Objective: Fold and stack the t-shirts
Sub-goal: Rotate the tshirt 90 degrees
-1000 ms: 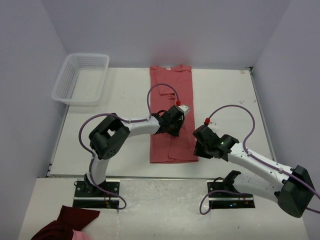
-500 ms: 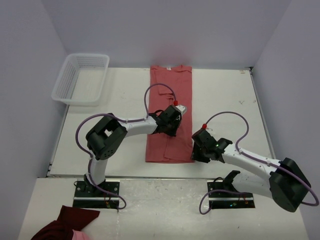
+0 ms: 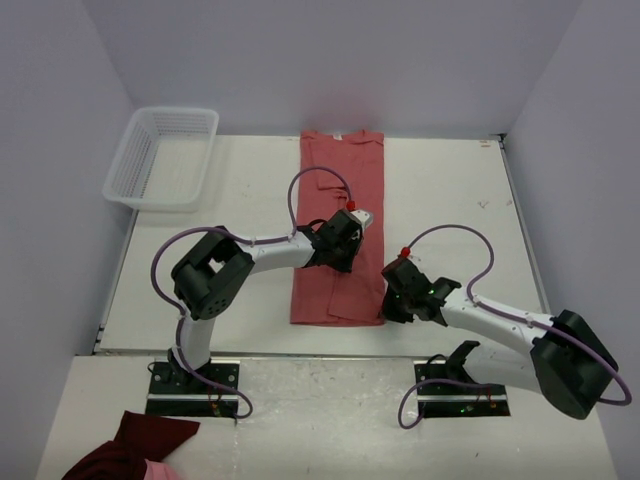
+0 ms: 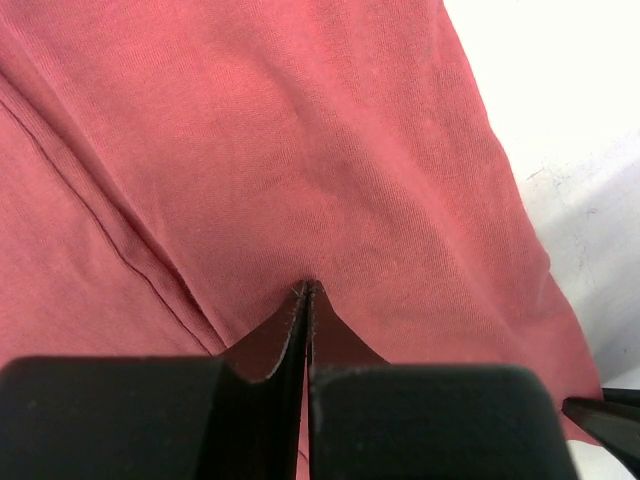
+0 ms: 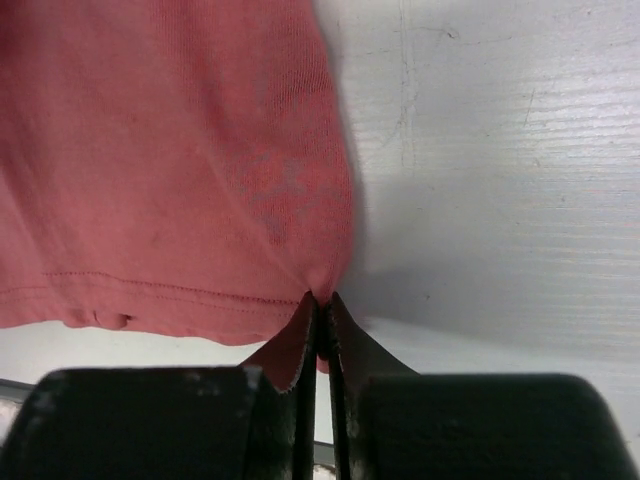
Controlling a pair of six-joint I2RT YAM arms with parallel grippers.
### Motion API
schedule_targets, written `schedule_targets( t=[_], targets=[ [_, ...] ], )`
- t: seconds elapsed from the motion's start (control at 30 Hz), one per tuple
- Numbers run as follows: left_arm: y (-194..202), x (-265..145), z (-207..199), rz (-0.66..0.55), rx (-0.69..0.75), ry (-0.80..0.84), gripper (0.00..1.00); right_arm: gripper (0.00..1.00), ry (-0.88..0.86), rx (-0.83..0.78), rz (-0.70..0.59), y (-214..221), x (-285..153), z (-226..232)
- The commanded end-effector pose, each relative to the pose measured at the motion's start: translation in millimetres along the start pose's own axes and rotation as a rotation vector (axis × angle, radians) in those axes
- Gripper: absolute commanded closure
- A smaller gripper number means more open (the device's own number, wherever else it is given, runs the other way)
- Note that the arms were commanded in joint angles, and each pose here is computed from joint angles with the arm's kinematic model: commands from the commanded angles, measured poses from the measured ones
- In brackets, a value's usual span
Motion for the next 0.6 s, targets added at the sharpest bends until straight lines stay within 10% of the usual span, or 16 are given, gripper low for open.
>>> schedule_targets(
  t=[0.0,0.23,0.37,0.57],
  targets=[
    [16,0,17,0.059,0.023,-0.049,1.00,1.00,-0.003,0.027,-0.012,0,-5,-2],
    [-9,-27,26,-0.013,0.024,-0.150,0.91,1.00,-0.010,0.021,-0.041,-4,-13,-1],
    [-32,-87,32,-0.141,-0.039,-0.232,0.46,1.00,-0.013,0.005,-0.028,-3,-11,1],
    [-12,-154,37,-0.206,-0.121,-0.216,0.06,1.00,-0.029,-0.009,-0.028,-3,-11,3]
  ],
)
Point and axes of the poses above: each gripper's point midway between its finger pads, its own x axis out along the fingers, its own z axis along the line the jaws close on, y = z × x, the point moved 3 cm from there along -x, back along the fingers
